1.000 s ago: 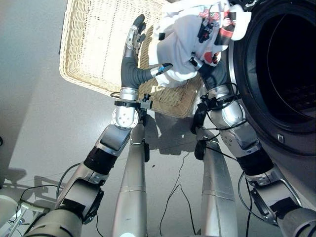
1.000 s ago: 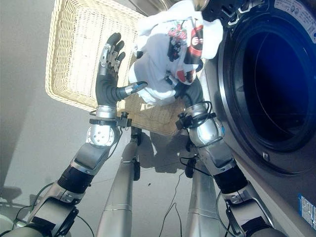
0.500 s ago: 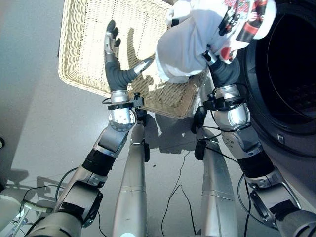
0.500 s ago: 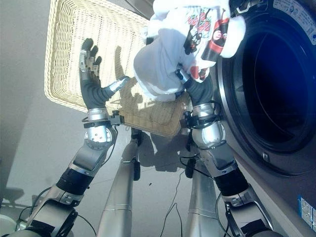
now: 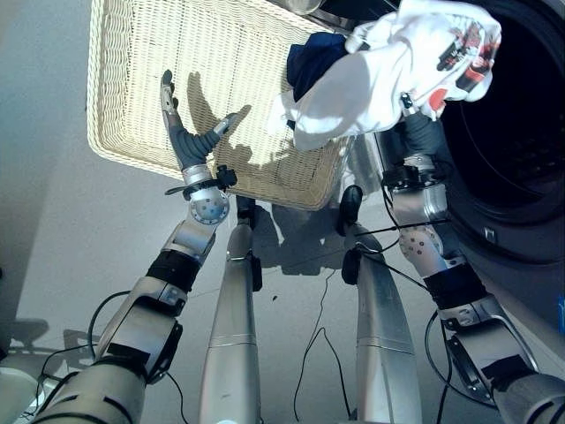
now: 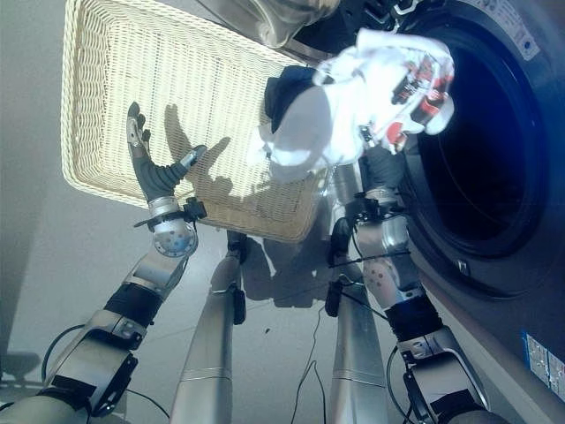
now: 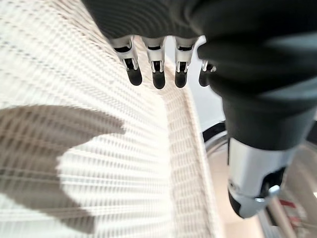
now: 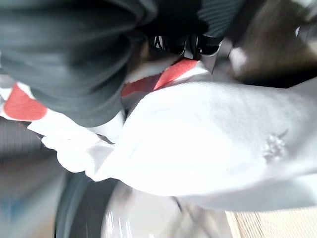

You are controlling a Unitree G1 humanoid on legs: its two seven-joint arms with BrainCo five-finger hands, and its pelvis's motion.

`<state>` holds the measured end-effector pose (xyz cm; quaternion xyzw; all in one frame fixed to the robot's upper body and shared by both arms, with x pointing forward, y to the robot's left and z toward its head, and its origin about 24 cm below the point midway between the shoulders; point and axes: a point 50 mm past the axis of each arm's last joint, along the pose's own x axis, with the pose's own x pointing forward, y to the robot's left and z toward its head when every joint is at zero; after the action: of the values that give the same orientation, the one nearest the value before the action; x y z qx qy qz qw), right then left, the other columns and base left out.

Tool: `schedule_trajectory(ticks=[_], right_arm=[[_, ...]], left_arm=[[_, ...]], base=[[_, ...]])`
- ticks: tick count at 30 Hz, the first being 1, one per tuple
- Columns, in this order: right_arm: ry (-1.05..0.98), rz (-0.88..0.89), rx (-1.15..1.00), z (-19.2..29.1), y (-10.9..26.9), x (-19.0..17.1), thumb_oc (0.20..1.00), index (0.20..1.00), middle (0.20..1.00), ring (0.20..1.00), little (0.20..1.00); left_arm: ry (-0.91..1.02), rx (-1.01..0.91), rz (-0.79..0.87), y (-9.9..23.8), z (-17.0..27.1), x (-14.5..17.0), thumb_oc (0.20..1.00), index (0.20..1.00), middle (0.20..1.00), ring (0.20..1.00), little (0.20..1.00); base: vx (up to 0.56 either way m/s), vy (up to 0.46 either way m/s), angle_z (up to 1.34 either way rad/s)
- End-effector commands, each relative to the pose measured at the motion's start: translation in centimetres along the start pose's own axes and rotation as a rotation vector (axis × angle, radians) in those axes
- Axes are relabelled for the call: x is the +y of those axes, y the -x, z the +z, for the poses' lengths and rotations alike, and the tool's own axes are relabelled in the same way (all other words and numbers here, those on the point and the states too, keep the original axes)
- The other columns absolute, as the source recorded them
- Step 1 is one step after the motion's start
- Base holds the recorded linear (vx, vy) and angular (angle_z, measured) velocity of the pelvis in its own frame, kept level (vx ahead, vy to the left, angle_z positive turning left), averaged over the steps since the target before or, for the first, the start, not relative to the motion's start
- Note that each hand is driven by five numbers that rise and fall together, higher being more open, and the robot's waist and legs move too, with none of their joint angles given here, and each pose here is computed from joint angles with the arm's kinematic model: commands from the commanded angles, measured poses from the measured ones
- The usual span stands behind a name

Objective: Put the clothes into the washing machine.

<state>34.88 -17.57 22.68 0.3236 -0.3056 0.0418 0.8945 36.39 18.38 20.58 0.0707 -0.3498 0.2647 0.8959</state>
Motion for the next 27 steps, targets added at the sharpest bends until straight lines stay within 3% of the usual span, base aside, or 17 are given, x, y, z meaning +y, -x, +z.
schedule_trajectory(ticks=[1, 4, 14, 16, 17, 19, 23, 24, 25, 27], right_arm=[[-0.089, 0.087, -0.168, 3.9, -0.8, 1.0, 0.200, 0.200, 0.200, 0.200, 0.200], [-0.130, 0.002, -0.112, 3.3, -1.5, -1.7, 0.200, 0.200, 0.200, 0.200, 0.200], [-0.231, -0.232, -0.142, 4.4, -3.3, -5.7, 0.200, 0.200, 0.200, 0.200, 0.200], [-0.234, -0.314, -0.189, 6.3, -4.2, -6.9, 0.200, 0.200, 0.200, 0.200, 0.200], [-0.271, -0.485, -0.343, 11.1, -5.6, -9.1, 0.200, 0.200, 0.200, 0.200, 0.200], [-0.231, -0.578, -0.492, 14.8, -5.8, -9.9, 0.200, 0.200, 0.200, 0.200, 0.200], [-0.078, -0.649, -0.793, 23.9, -6.1, -6.1, 0.200, 0.200, 0.200, 0.200, 0.200], [-0.059, -0.652, -0.829, 25.3, -5.8, -5.7, 0.216, 0.216, 0.216, 0.216, 0.216], [-0.017, -0.669, -0.867, 26.7, -5.4, -5.5, 0.341, 0.341, 0.341, 0.341, 0.341], [0.007, -0.688, -0.897, 28.3, -4.6, -6.1, 0.454, 0.454, 0.454, 0.454, 0.454]], left_arm=[[0.074, -0.066, 0.064, -1.9, 1.7, 0.8, 1.000, 1.000, 1.000, 1.000, 1.000], [0.027, -0.022, 0.077, -3.0, 0.9, 1.7, 1.000, 1.000, 1.000, 1.000, 1.000], [-0.025, 0.021, 0.061, -4.7, 0.2, 2.6, 1.000, 1.000, 1.000, 1.000, 1.000], [-0.036, 0.032, 0.053, -4.9, -0.1, 3.0, 1.000, 1.000, 1.000, 1.000, 1.000], [-0.065, 0.046, 0.035, -4.7, -1.0, 3.8, 1.000, 1.000, 1.000, 1.000, 1.000], [-0.096, 0.042, 0.014, -4.0, -1.5, 3.9, 1.000, 1.000, 1.000, 1.000, 1.000], [-0.154, 0.035, 0.014, -4.7, -1.5, 6.1, 1.000, 1.000, 1.000, 1.000, 1.000], [-0.165, 0.039, 0.017, -5.0, -1.5, 6.8, 1.000, 1.000, 1.000, 1.000, 1.000], [-0.180, 0.047, 0.015, -5.2, -1.6, 7.5, 1.000, 1.000, 1.000, 1.000, 1.000], [-0.197, 0.058, 0.013, -5.1, -1.9, 8.3, 1.000, 1.000, 1.000, 1.000, 1.000]], base=[[-0.01, 0.016, -0.10], [-0.01, 0.007, -0.10], [0.00, 0.001, -0.01], [0.01, -0.011, -0.02], [0.02, -0.033, -0.05], [0.01, -0.089, -0.05], [-0.02, -0.073, -0.08], [-0.02, -0.026, -0.08], [-0.01, -0.031, -0.08], [0.00, -0.036, -0.05]])
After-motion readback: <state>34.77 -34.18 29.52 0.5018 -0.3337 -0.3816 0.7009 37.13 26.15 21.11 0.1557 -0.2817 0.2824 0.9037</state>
